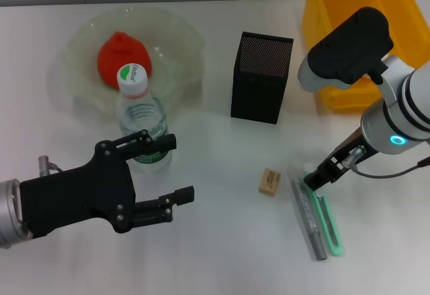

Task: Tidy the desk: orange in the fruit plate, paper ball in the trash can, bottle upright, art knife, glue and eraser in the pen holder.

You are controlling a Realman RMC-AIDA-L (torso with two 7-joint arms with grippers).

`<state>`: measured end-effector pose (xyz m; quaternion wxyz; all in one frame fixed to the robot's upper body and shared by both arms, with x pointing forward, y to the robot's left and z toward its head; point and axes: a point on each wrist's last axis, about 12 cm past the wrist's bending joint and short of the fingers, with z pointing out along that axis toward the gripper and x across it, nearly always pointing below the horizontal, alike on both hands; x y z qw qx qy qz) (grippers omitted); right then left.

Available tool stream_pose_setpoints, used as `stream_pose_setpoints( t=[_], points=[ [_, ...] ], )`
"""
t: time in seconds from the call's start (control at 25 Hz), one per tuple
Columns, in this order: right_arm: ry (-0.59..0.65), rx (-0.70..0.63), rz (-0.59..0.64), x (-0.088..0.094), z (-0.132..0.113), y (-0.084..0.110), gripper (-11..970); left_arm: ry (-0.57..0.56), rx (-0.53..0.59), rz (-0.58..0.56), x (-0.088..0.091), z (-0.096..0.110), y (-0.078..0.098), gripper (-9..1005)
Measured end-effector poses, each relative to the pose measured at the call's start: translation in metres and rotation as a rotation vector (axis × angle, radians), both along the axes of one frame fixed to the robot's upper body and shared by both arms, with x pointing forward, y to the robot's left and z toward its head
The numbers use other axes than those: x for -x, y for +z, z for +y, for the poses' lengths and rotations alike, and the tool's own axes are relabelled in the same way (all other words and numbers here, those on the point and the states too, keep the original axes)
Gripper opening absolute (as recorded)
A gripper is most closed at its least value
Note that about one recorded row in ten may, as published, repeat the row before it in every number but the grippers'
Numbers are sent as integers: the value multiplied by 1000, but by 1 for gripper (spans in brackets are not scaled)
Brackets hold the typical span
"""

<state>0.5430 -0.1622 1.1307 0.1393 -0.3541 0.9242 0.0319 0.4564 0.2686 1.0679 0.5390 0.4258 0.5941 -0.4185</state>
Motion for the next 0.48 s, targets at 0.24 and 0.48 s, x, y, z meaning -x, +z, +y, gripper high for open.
stream_pose_setpoints(
  t=[0.24,0.48],
  points=[
    [-13,-5,5,-1,-1,-3,831,0,2,7,0,0,-1,783],
    [-31,-12,7,-2,-2,-4,830,-5,-3,9,1,-1,-2,783]
  ],
)
